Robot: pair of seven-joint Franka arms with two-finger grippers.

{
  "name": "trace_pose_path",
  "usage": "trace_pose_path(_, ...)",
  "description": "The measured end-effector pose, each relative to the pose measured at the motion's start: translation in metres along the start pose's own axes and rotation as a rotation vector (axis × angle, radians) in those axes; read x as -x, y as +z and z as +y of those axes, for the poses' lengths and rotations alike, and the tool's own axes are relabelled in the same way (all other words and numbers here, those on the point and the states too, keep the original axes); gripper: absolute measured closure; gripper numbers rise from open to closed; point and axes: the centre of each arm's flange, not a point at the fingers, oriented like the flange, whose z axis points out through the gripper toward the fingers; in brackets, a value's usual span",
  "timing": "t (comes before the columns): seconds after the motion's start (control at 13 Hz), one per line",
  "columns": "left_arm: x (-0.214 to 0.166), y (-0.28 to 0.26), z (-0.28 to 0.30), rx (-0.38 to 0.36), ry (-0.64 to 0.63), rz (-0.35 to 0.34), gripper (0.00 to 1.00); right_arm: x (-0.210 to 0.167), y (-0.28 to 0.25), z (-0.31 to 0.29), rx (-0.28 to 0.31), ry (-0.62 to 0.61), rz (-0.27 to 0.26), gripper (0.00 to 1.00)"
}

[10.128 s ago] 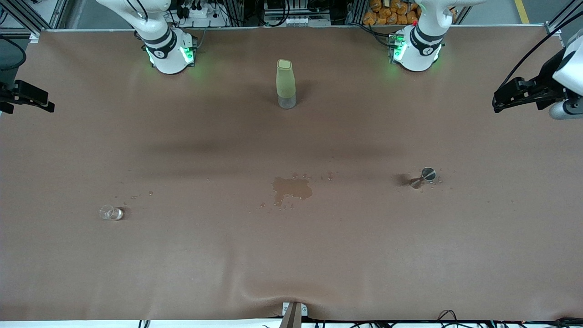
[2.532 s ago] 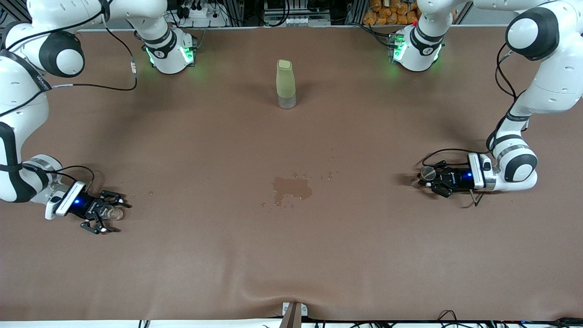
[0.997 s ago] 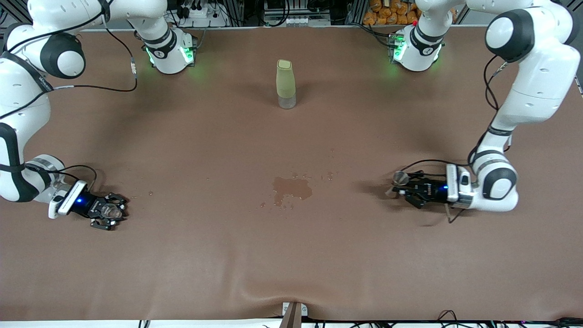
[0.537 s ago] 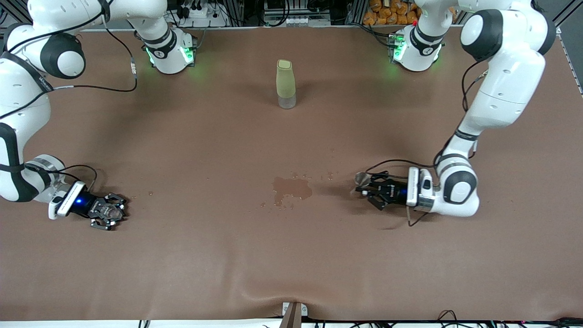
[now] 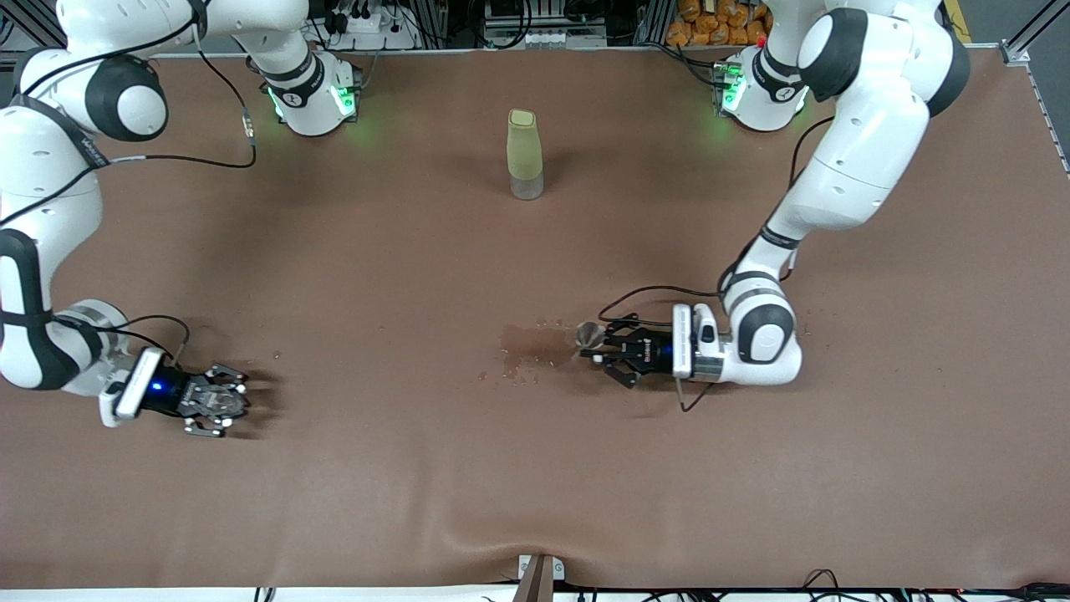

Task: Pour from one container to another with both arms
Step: 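Lift the beaker with the right gripper while the left gripper lifts the jigger, then bring the beaker and the jigger together at the table's middle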

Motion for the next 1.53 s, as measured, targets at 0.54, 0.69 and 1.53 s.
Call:
trace_pose_path(0.54,-0.005,0.045,0.001,-0.048,-0.031,-0.045,0.79,-0.090,0.248,-0.009,-0.120,0.077,-0.037,0.85)
trace_pose_path(0.69,-0.006,0.048,0.000,-0.056,-0.026,-0.063,0.79,-0.105,0.294,-0.020,-0.105,0.105,-0.026,0.85)
trace_pose_path(1.53,0.000,0.074,0.009,-0.098,-0.032,-0.100,0.79,-0.196,0.419,-0.070,-0.079,0.216,-0.026,0.85)
